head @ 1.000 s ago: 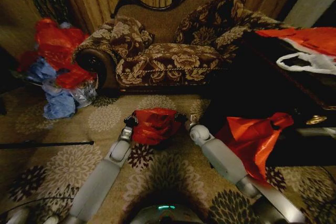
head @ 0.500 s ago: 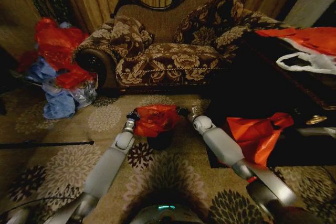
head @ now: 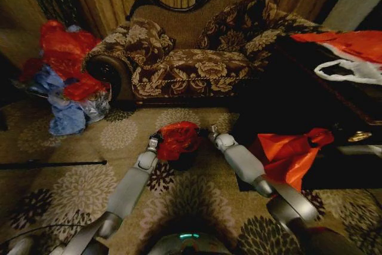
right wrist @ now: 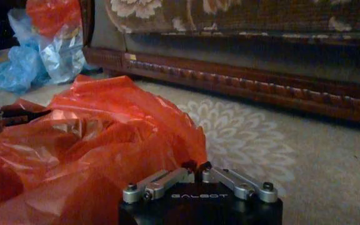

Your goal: Place a garbage bag over the trash bin.

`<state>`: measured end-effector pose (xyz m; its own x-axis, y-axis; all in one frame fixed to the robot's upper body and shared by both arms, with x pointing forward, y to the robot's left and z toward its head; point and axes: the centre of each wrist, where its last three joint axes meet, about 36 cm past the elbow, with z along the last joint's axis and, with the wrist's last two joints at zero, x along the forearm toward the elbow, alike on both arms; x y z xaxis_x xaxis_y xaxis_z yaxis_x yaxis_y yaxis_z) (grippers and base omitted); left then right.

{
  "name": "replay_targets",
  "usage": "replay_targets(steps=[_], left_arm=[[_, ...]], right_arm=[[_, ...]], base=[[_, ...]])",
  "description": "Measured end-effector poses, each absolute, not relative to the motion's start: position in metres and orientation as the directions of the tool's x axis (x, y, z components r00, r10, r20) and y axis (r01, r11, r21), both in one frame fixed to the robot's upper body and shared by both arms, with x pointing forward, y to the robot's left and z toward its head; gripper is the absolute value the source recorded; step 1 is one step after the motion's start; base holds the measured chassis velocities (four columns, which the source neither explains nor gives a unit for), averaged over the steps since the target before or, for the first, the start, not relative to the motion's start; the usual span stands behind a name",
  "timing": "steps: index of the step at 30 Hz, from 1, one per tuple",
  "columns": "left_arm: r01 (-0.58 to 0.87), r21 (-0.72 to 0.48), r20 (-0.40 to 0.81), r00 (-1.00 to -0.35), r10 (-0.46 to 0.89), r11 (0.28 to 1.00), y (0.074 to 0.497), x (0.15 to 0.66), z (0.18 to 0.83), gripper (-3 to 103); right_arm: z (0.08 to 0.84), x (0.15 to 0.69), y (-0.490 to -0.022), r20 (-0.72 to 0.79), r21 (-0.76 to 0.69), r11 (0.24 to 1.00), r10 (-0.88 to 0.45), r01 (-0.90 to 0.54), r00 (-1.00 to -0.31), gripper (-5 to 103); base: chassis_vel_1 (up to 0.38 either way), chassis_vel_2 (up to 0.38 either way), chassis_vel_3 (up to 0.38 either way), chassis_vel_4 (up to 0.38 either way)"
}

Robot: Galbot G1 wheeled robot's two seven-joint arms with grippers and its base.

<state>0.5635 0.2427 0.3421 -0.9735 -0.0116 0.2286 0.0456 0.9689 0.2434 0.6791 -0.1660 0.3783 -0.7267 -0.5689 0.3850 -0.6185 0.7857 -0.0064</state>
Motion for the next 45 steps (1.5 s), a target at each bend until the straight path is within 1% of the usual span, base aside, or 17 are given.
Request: replay_targets(steps=[2, 5, 10, 17, 23, 34, 45], left_arm=[[0.038, 0.206, 0.268, -0.963, -0.019, 0.978, 0.244, 0.566, 0.337, 0], [0.031, 0.193, 0.294, -0.955, -0.028, 0.981, 0.243, 0.568, 0.331, 0], [0.043, 0.185, 0.34, -0.94, -0.023, 0.982, 0.24, 0.566, 0.32, 0], [0.075, 0.174, 0.39, -0.921, 0.001, 0.982, 0.238, 0.556, 0.305, 0], [0.086, 0.175, 0.405, -0.914, 0.008, 0.981, 0.237, 0.546, 0.298, 0], [0.096, 0.207, 0.424, -0.906, -0.001, 0.974, 0.244, 0.513, 0.276, 0], [0.089, 0.262, 0.405, -0.914, -0.026, 0.961, 0.248, 0.502, 0.244, 0]], right_arm=[[0.374, 0.685, -0.167, 0.404, -0.021, 0.772, -0.575, -0.636, -0.711, 0], [0.372, 0.687, -0.166, 0.415, -0.025, 0.764, -0.579, -0.644, -0.702, 0], [0.361, 0.688, -0.169, 0.448, -0.031, 0.754, -0.576, -0.656, -0.683, 0], [0.346, 0.687, -0.182, 0.477, -0.037, 0.761, -0.556, -0.648, -0.681, 0], [0.335, 0.679, -0.19, 0.492, -0.044, 0.76, -0.549, -0.649, -0.676, 0], [0.293, 0.638, -0.198, 0.502, -0.036, 0.764, -0.543, -0.644, -0.673, 0], [0.26, 0.612, -0.192, 0.472, -0.021, 0.803, -0.517, -0.596, -0.713, 0]], base=[[0.0, 0.0, 0.0, 0.0], [0.0, 0.0, 0.0, 0.0], [0.0, 0.0, 0.0, 0.0], [0.0, 0.0, 0.0, 0.0], [0.0, 0.0, 0.0, 0.0], [0.0, 0.0, 0.0, 0.0], [0.0, 0.0, 0.0, 0.0]])
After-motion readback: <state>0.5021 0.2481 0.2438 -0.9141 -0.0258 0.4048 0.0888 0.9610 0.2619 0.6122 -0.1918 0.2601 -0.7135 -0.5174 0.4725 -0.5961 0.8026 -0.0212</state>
